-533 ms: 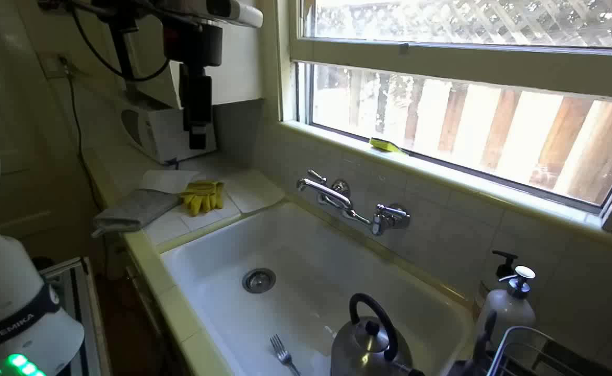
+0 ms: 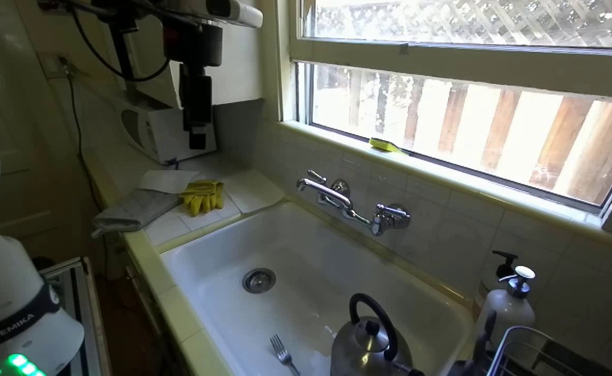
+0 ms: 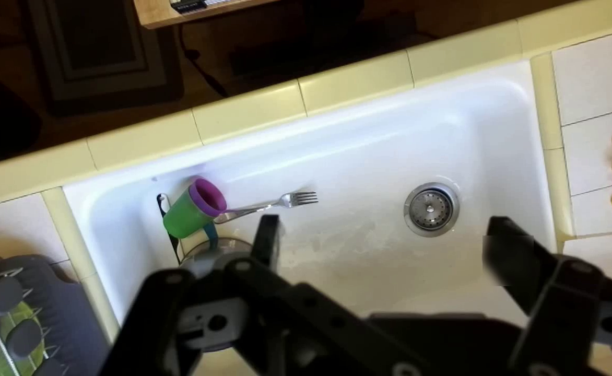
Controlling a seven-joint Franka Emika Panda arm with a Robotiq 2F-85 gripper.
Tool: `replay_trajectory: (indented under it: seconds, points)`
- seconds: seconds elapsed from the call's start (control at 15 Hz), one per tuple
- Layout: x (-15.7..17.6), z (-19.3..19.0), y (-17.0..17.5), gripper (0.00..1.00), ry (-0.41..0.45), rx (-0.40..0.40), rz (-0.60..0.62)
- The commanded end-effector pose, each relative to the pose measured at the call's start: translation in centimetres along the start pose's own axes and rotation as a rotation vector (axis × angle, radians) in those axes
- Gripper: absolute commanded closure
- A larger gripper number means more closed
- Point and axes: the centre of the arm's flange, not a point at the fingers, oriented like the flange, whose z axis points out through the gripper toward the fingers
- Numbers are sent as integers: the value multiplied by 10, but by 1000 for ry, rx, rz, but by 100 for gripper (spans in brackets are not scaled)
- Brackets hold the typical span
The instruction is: Rotate the sponge on the windowsill to the left.
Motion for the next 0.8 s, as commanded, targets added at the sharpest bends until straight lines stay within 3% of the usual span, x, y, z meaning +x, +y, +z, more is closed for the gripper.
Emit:
replay_trajectory:
  seconds: [0.0,0.47,0.73]
  points:
    - [20,-1,2,0,74,-21,83]
    - [135,-19,-14,0,470,-1,175]
    - [198,-22,-35,0,586,-3,206]
